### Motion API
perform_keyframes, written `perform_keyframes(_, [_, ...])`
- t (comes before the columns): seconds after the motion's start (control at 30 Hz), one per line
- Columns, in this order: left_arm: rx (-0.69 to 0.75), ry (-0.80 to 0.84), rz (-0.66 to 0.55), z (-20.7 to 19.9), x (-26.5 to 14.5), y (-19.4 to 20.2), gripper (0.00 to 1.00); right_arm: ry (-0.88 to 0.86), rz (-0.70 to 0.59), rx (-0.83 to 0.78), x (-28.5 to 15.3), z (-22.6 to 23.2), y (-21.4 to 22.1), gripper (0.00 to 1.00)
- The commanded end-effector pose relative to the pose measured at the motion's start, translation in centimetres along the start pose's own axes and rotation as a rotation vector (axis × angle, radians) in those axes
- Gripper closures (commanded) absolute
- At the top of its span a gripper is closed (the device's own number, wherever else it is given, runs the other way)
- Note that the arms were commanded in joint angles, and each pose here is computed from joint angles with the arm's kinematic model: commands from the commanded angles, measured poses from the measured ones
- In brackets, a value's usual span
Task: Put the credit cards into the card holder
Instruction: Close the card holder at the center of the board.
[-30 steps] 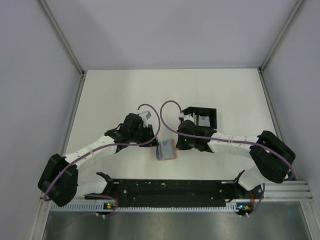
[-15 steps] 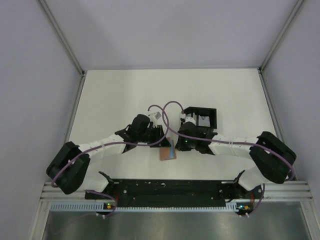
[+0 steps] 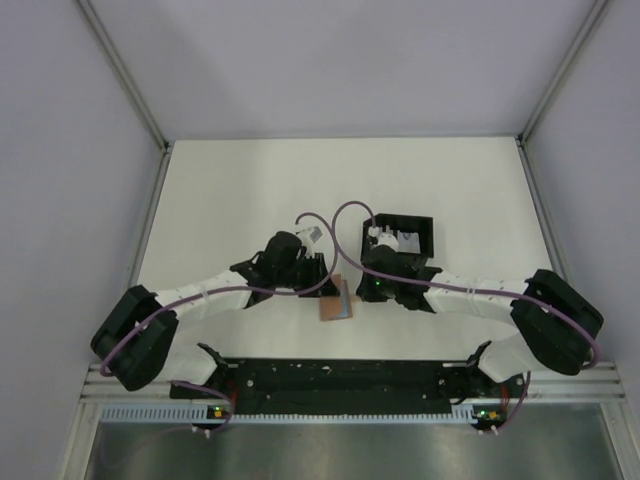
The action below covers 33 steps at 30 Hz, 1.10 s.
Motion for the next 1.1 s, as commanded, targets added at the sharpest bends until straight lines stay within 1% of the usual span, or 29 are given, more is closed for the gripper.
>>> perform_keyframes(0.0, [0.097, -0.012, -0.035, -1.5, -1.8, -1.3, 0.71, 0.017, -0.021, -0.005, -1.0, -0.3, -0.2, 1.0])
perform_keyframes(0.17, [0.121, -0.08, -0.011, -0.1, -2.2, -0.6, 0.83, 0.019, -0.023, -0.013, -1.2, -0.3, -0.4, 1.0])
perform_keyframes(0.23, [0.111, -0.089, -0.005, 0.4, -2.0, -0.2, 0.9, 0.021, -0.016, -0.014, -1.1, -0.3, -0.2, 1.0])
perform_keyframes(0.33, [0.115, -0.032, -0.025, -0.5, -2.3, -0.2, 0.91, 0.021, -0.011, -0.018, -1.1, -0.3, -0.1, 1.0])
perform_keyframes(0.4, [0.116, -0.066, -0.049, -0.1, -2.7, -0.5, 0.95, 0.022, -0.015, -0.013, -1.1, -0.3, -0.3, 1.0])
perform_keyframes(0.57, [0.144, -0.172, -0.145, 1.1, -4.4, -1.5, 0.96, 0.025, -0.008, -0.018, -1.2, -0.3, -0.1, 1.0])
perform_keyframes(0.63, [0.141, -0.207, -0.188, 1.6, -5.1, -1.9, 0.91, 0.025, -0.008, -0.02, -1.2, -0.3, -0.2, 1.0])
perform_keyframes(0.8, [0.109, -0.282, -0.251, 2.9, -6.0, -2.2, 0.89, 0.022, -0.007, -0.019, -1.1, -0.2, -0.2, 1.0])
perform_keyframes(0.83, [0.095, -0.324, -0.259, 3.6, -6.2, -2.2, 0.89, 0.024, -0.009, -0.019, -1.2, -0.2, -0.2, 1.0])
perform_keyframes(0.87, [0.086, -0.345, -0.25, 4.1, -6.1, -2.0, 0.91, 0.025, -0.008, -0.02, -1.1, -0.3, -0.2, 1.0])
perform_keyframes(0.93, [0.092, -0.335, -0.209, 4.4, -5.5, -1.2, 0.92, 0.025, -0.006, -0.02, -1.1, -0.2, -0.2, 1.0])
perform_keyframes(1.0, [0.083, -0.291, -0.134, 4.3, -4.6, 0.2, 0.95, 0.025, -0.007, -0.018, -1.1, -0.2, -0.3, 1.0])
perform_keyframes(1.07, [0.072, -0.261, -0.091, 4.4, -3.8, 1.1, 0.96, 0.022, -0.006, -0.02, -1.1, -0.2, -0.3, 1.0])
Point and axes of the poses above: each gripper's point midway between its finger pads, its own x axis out along the fingers, its own z axis along the line the jaws close on, y = z × x, the point moved 2 cm from there along -x, back along the fingers
